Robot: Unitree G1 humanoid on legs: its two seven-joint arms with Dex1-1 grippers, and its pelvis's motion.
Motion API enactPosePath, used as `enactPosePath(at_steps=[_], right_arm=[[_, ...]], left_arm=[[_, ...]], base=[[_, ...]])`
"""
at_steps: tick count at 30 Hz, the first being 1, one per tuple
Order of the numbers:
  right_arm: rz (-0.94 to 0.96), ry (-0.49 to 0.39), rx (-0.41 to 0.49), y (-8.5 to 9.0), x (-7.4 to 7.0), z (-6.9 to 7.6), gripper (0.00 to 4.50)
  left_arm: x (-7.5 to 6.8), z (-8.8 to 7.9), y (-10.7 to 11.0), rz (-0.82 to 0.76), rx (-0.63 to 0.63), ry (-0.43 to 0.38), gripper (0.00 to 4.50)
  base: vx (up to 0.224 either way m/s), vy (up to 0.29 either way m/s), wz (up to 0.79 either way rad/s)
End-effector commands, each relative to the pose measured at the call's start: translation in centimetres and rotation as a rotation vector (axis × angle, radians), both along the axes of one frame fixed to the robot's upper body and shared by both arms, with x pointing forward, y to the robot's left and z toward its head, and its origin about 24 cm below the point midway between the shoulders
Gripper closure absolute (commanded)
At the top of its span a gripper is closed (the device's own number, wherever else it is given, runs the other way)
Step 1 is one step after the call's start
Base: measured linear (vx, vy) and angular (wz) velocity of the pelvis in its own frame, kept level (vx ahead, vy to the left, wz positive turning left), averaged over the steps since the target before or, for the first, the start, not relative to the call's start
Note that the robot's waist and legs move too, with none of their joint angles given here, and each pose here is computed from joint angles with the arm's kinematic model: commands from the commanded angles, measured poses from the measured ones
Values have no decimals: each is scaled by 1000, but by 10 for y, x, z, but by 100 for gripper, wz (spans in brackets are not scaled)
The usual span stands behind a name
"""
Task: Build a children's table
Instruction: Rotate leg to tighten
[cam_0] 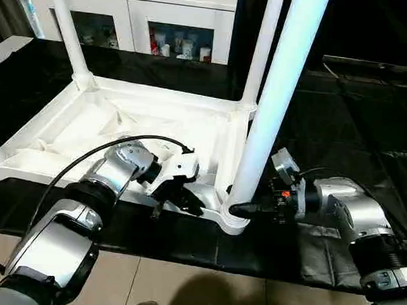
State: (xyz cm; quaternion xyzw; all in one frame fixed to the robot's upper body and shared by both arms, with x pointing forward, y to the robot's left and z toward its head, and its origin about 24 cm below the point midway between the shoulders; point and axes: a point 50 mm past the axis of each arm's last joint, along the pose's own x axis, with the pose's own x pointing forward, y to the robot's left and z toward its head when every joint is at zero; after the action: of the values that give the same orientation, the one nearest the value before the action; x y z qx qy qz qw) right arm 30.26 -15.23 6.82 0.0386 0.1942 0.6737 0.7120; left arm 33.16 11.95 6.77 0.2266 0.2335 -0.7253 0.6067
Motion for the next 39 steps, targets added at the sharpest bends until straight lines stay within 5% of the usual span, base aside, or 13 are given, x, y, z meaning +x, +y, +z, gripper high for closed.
enactPosePath(at_steps=[1, 6, 14, 23, 25, 32, 39], right_arm=[[-24, -3, 28, 7, 4, 4, 212], [-95, -7, 18, 10, 5, 0, 224], [-557, -7, -99, 54, 27, -22, 243], [-798, -36, -156, 81, 50, -14, 248], [-786, -42, -121, 85, 50, -11, 198], [-734, -53, -57, 75, 45, -10, 141], [-636, -88, -43, 31, 31, -11, 81]], left_arm=[[8, 8, -8, 57, -33, -10, 450], [11, 8, -12, 126, -58, 0, 450], [35, 12, -44, 528, -151, -39, 450], [46, 22, -62, 716, -227, -101, 450], [47, 23, -63, 723, -223, -123, 450], [44, 20, -56, 652, -209, -139, 450], [36, 13, -44, 528, -173, -111, 450]], base=[[0, 0, 0], [0, 0, 0], [0, 0, 0], [0, 0, 0], [0, 0, 0], [0, 0, 0], [0, 0, 0]])
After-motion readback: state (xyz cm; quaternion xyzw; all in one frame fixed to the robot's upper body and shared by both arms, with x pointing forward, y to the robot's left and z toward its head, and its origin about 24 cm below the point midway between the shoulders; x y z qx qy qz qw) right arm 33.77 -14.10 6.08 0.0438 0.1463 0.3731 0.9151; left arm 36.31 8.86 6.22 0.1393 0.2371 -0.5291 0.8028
